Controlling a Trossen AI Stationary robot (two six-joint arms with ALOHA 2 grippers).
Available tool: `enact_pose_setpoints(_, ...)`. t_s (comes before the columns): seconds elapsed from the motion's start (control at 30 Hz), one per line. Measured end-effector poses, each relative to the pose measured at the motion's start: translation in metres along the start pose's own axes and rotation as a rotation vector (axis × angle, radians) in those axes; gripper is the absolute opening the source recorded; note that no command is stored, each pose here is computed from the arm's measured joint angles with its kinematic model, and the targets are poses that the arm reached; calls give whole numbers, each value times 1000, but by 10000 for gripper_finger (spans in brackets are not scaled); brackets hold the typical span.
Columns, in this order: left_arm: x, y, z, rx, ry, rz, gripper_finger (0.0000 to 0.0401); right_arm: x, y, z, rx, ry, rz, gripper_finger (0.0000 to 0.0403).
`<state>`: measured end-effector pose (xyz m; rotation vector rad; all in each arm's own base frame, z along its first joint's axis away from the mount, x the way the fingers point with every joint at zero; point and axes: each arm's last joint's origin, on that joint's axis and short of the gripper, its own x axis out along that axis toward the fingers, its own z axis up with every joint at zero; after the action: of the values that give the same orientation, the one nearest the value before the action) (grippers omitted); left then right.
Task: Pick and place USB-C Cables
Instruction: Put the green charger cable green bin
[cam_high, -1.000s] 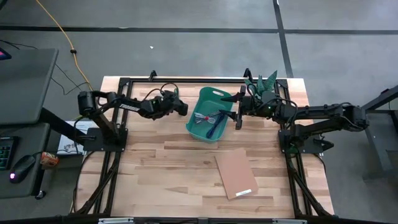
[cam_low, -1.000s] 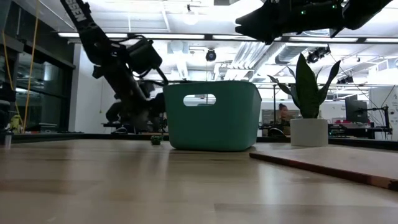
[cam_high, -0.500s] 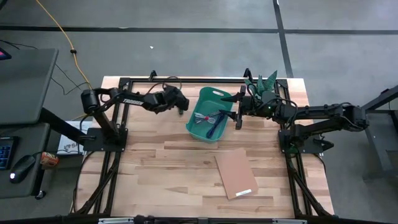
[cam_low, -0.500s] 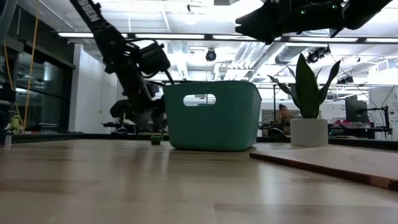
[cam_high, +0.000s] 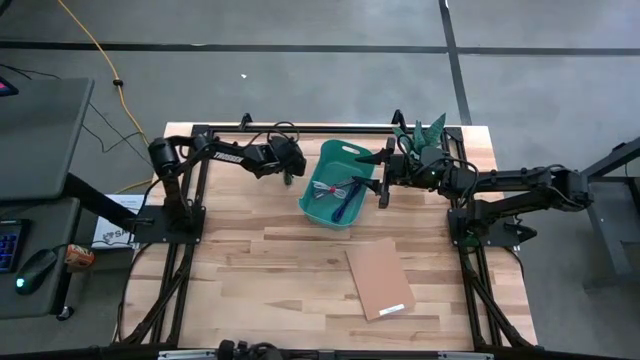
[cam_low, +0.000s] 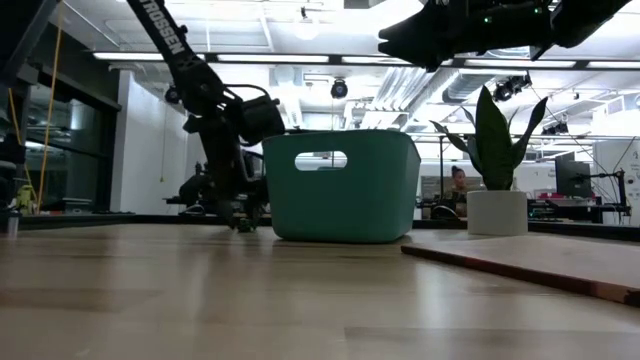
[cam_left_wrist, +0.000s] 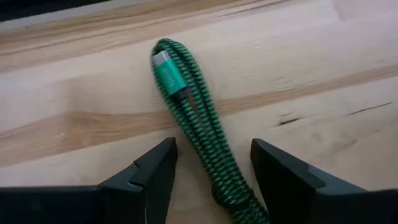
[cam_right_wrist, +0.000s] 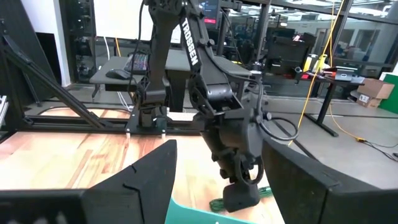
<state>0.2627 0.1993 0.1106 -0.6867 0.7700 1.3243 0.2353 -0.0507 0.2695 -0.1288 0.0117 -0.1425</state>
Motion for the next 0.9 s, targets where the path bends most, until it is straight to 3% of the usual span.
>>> enact_pose_setpoints(0.27, -3, 5, -2, 70, 48, 30, 178, 0, 0, 0, 0, 1, 0, 226)
enact_pose_setpoints(0.4, -7, 10, -4, 132, 80, 77, 137, 0, 0, 0, 0, 4, 1, 226)
enact_pose_setpoints(0.63, -13, 20, -8, 252, 112, 144, 19, 0, 0, 0, 0, 5, 0, 226)
enact_pose_setpoints(0.9, -17, 32, -8, 288, 111, 90, 4, 0, 0, -1, 0, 8, 1, 226)
